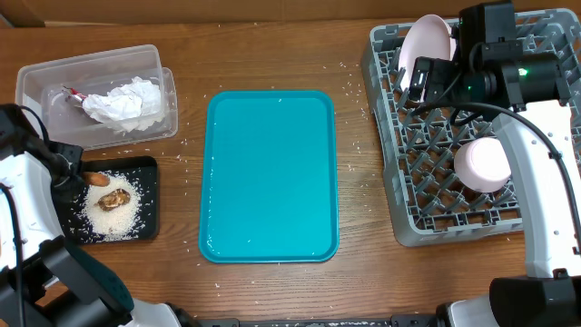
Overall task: Sort waste into correct bins and load items into the dishwasher
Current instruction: 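Release the orange stick onto the black tray with the left gripper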
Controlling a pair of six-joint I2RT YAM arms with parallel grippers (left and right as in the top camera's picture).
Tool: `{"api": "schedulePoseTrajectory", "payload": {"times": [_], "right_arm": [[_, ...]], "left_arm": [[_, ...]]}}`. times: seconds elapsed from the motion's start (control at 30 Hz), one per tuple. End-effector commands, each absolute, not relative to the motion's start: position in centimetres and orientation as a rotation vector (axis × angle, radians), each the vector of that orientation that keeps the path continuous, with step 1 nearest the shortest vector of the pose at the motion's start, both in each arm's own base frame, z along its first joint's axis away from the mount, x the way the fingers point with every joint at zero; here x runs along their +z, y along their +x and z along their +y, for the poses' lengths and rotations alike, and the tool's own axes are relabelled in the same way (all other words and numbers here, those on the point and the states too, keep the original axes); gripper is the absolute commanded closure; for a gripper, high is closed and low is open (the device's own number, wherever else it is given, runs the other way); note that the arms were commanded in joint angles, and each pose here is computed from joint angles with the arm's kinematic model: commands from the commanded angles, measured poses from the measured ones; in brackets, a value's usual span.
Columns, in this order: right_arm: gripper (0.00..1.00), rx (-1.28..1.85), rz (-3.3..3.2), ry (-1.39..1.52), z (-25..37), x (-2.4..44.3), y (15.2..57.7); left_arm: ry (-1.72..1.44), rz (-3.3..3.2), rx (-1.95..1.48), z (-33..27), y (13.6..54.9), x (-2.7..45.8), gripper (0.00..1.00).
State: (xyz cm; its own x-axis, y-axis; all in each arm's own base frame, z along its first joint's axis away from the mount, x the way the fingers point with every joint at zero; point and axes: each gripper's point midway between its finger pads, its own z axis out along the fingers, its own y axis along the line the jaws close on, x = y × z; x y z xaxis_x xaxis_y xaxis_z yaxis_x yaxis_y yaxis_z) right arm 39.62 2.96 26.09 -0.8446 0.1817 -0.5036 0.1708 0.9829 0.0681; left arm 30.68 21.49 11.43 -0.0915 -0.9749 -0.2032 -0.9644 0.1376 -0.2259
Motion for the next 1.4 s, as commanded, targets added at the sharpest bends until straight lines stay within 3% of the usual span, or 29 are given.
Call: {"api": "schedulePoseTrajectory", "payload": {"times": [0.0,0.27,0.4,0.7,1.0,1.13,1.2,1.37], "right_arm": [[0.00,0.020,2.588,0.253,2.8,26.3,39.7],[0.00,0.020,2.588,0.253,2.8,26.3,39.7],[0.00,0.020,2.588,0.253,2.8,26.3,39.7],[0.00,0.020,2.588,0.253,2.8,26.3,39.7],[0.00,0.020,2.588,0.254,2.8,26.3,39.7],[0.00,0.020,2.588,0.253,2.8,26.3,39.7],[0.00,0.020,2.588,0.253,2.8,26.3,39.7],[0.00,0.020,2.588,0.253,2.8,26.3,39.7]], "left_arm": [[-2.170,1.919,-0.161,20.3,30.3,9.6,0.90],[-2.286,1.803,-0.177,20.0,29.8,7.6,0.84],[-2.258,1.777,-0.167,20.6,30.2,7.3,0.90],[-2.224,1.741,-0.124,21.8,30.7,7.3,0.88],[-2.286,1.790,-0.092,21.8,30.6,3.8,0.86],[-2.246,1.802,-0.092,22.2,31.2,3.6,0.81],[-2.202,1.815,-0.101,22.5,31.7,3.8,0.70],[-2.199,1.815,-0.102,22.6,31.8,3.8,0.58]]}}
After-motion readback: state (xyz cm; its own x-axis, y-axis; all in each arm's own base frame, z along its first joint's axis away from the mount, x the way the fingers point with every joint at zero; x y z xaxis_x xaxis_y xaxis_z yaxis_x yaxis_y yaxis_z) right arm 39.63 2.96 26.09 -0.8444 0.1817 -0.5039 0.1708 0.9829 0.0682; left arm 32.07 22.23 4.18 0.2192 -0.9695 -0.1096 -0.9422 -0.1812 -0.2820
